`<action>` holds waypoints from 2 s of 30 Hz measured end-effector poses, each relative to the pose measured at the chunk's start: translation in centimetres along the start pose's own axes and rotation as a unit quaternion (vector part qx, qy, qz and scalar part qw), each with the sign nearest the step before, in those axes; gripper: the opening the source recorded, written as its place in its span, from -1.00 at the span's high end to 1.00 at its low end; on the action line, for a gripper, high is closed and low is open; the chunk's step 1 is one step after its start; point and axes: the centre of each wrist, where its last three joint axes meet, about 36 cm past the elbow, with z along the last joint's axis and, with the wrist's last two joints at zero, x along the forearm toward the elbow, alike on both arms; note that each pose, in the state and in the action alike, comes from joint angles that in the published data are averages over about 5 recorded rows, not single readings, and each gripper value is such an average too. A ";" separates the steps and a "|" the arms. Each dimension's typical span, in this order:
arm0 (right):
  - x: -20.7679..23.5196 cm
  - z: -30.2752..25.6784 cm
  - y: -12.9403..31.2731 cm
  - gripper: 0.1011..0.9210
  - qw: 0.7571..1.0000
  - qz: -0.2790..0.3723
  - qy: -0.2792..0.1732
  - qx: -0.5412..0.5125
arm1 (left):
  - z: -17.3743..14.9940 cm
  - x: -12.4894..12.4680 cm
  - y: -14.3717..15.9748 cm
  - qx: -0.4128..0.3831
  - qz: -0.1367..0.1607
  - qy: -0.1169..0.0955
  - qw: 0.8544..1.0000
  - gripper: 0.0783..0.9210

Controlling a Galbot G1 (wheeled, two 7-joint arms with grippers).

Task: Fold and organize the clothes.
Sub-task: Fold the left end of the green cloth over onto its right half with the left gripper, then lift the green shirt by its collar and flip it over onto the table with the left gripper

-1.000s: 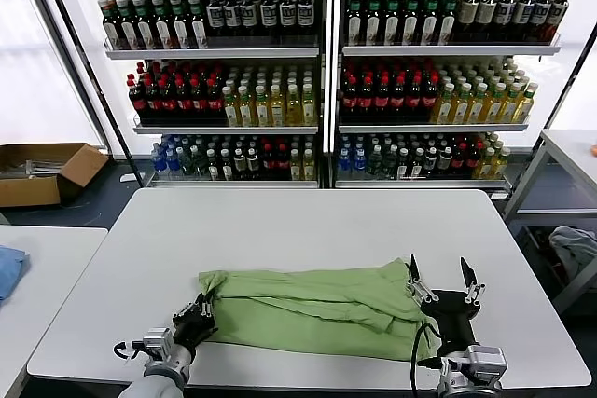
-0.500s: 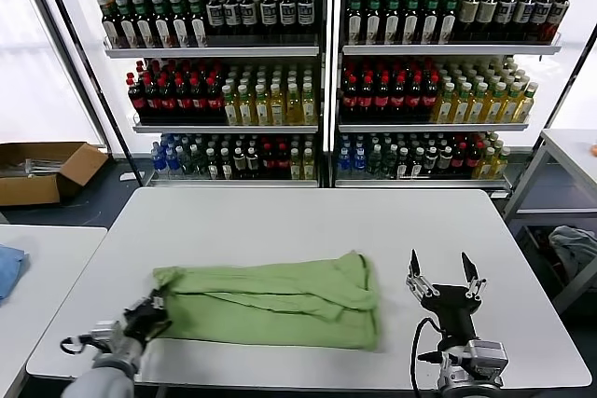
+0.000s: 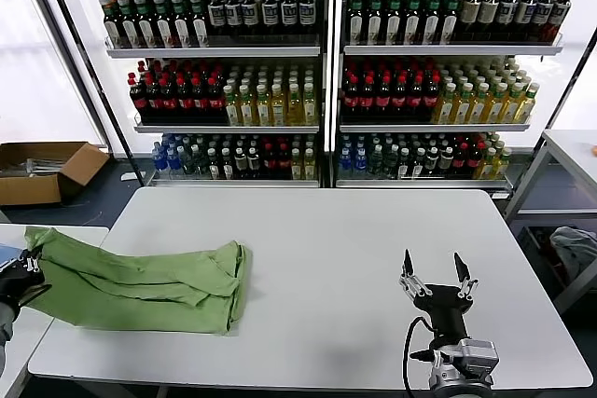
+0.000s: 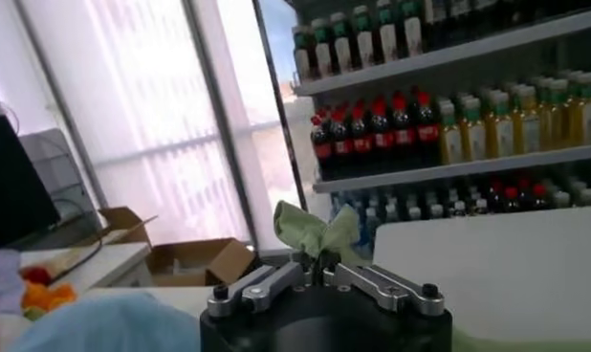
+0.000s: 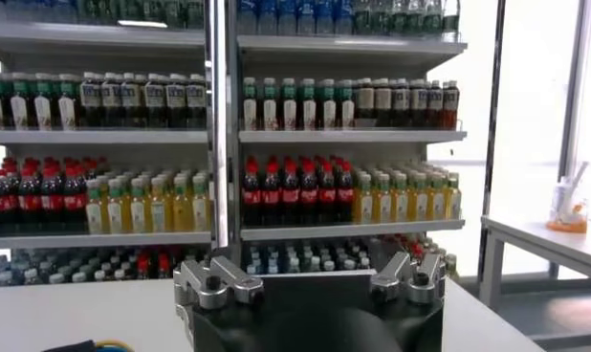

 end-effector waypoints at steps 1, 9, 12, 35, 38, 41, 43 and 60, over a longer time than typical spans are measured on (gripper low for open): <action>0.0 0.0 -0.1 -0.76 1.000 0.001 0.000 0.000 | -0.1 0.2 -0.6 -0.004 0.006 -0.002 1.000 0.94; 0.3 0.4 -0.6 -0.76 1.000 0.013 0.004 0.001 | 0.5 1.4 -8.7 -0.007 0.074 0.001 0.997 0.94; 0.4 0.5 -0.8 -0.76 1.000 0.017 0.006 0.002 | 0.9 1.7 -12.0 -0.002 0.100 0.006 0.995 0.94; 1.2 2.1 -0.3 -0.76 0.999 0.023 0.023 0.003 | 1.3 3.5 -27.9 0.016 0.239 0.024 0.971 0.92; 1.3 2.4 -0.2 -0.76 0.999 0.021 0.025 0.003 | 2.0 3.7 -29.0 0.016 0.248 0.033 0.968 0.80; 1.3 2.6 0.0 -0.76 0.999 0.019 0.026 0.003 | 2.8 4.1 -30.0 0.020 0.255 0.041 0.966 0.60; 1.3 2.6 0.1 -0.76 1.000 0.018 0.026 0.002 | 3.2 4.4 -30.7 0.028 0.260 0.044 0.964 0.45; 0.6 3.2 0.9 -0.76 1.000 0.001 0.029 0.004 | -2.2 9.1 -31.1 0.230 0.321 0.019 0.918 -0.68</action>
